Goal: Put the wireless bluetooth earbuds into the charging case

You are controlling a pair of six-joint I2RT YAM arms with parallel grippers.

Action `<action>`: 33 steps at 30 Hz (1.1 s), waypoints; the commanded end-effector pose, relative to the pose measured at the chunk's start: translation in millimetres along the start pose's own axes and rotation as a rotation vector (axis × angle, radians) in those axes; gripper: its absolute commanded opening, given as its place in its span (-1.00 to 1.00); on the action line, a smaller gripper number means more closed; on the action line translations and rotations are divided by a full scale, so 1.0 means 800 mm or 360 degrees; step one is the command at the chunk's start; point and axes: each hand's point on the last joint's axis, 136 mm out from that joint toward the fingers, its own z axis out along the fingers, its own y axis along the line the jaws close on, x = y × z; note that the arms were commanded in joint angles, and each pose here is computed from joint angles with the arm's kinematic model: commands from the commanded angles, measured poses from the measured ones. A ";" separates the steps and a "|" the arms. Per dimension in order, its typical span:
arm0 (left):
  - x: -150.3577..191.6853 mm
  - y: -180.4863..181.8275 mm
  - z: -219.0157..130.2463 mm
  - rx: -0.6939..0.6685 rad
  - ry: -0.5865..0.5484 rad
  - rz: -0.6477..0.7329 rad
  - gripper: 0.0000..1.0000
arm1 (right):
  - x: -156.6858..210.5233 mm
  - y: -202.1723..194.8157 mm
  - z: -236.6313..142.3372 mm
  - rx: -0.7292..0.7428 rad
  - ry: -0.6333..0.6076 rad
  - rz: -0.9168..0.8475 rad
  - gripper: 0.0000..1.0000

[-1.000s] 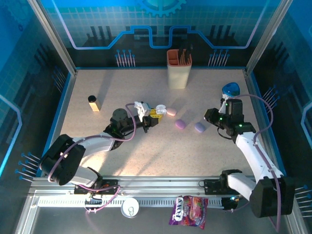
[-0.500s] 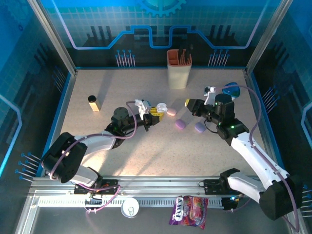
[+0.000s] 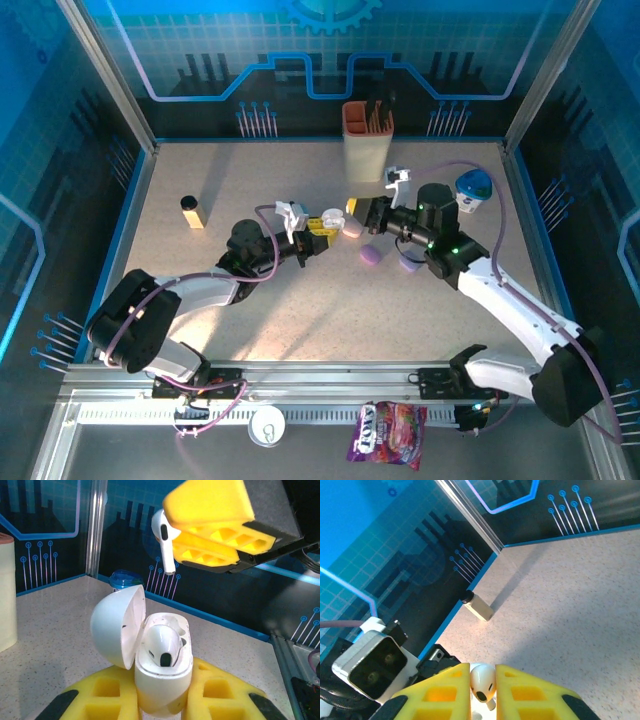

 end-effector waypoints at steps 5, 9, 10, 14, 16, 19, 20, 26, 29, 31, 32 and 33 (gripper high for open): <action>-0.029 -0.003 0.007 0.0034 -0.0090 -0.0005 -1.00 | -0.009 0.032 0.012 -0.0138 -0.0013 -0.0087 -0.69; -0.032 0.001 0.005 -0.0004 -0.0095 -0.0019 -1.00 | -0.001 0.025 0.015 -0.0113 0.0027 -0.0078 -0.69; -0.032 0.001 0.005 -0.0004 -0.0095 -0.0015 -1.00 | 0.002 0.022 0.016 -0.0105 0.0038 -0.0073 -0.69; -0.032 0.003 0.005 -0.0020 -0.0087 -0.0025 -1.00 | 0.010 0.021 0.020 -0.0120 0.0073 -0.0063 -0.69; -0.031 0.005 0.005 -0.0036 -0.0086 -0.0037 -1.00 | 0.013 0.021 0.021 -0.0127 0.0089 -0.0060 -0.69; -0.033 0.007 0.005 -0.0048 -0.0090 -0.0061 -1.00 | 0.016 0.017 0.022 -0.0111 0.0102 -0.0058 -0.69; -0.034 0.007 0.006 -0.0047 -0.0094 -0.0065 -1.00 | 0.018 0.016 0.022 -0.0108 0.0110 -0.0056 -0.69; -0.035 0.008 0.007 -0.0052 -0.0088 -0.0090 -1.00 | 0.025 0.017 0.026 -0.0135 0.0142 -0.0047 -0.70; -0.034 0.009 0.008 -0.0059 -0.0082 -0.0098 -1.00 | 0.028 0.018 0.027 -0.0155 0.0160 -0.0043 -0.70; -0.034 0.010 0.008 -0.0066 -0.0084 -0.0109 -1.00 | 0.031 0.018 0.027 -0.0162 0.0172 -0.0040 -0.70; -0.034 0.011 0.007 -0.0068 -0.0084 -0.0114 -1.00 | 0.031 0.018 0.027 -0.0163 0.0176 -0.0036 -0.70; -0.034 0.011 0.008 -0.0069 -0.0083 -0.0116 -1.00 | 0.033 0.018 0.027 -0.0163 0.0187 -0.0031 -0.70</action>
